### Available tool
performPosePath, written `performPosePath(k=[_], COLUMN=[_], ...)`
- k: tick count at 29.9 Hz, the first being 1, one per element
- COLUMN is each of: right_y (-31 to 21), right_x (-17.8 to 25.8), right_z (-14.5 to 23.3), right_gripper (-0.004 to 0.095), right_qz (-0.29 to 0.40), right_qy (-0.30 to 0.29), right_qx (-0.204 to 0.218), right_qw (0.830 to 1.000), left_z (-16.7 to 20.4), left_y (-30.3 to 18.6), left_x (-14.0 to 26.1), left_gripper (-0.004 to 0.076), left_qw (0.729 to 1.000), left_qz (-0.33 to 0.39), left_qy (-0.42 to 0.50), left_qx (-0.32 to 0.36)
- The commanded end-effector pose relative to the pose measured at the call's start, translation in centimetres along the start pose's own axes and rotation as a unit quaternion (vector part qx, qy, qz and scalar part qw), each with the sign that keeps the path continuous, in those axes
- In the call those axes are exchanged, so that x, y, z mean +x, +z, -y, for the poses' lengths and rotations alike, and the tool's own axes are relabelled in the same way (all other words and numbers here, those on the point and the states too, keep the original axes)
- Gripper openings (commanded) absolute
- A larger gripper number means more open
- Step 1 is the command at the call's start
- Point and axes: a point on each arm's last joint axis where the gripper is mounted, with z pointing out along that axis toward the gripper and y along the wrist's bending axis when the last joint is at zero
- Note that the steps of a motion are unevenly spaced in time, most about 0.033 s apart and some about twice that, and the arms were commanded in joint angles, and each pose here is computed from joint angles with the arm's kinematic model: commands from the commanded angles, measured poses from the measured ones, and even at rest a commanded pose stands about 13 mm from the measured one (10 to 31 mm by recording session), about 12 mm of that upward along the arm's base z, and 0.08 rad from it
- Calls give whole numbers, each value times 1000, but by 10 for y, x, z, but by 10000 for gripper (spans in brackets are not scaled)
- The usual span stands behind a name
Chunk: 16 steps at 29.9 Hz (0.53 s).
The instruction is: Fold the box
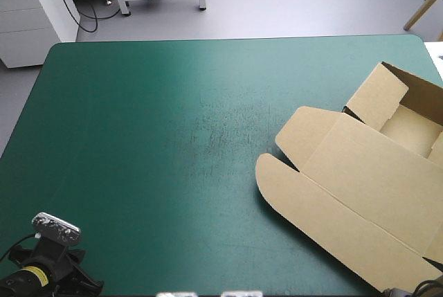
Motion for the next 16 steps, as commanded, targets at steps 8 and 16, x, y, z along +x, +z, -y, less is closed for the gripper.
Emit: performPosePath(k=[8, 16], right_y=[-123, -158], right_x=[51, 136], right_z=[-6, -29], right_gripper=[225, -8], right_qz=[163, 244], right_qy=[-1, -46], right_qx=[-103, -175], right_qw=[981, 953], left_z=[-2, 3], left_y=[-6, 0], left_x=[-9, -15], left_gripper=[-10, -10], left_qw=[999, 997], left_qz=[33, 71], left_qy=[-2, -24], left_qx=[-5, 20])
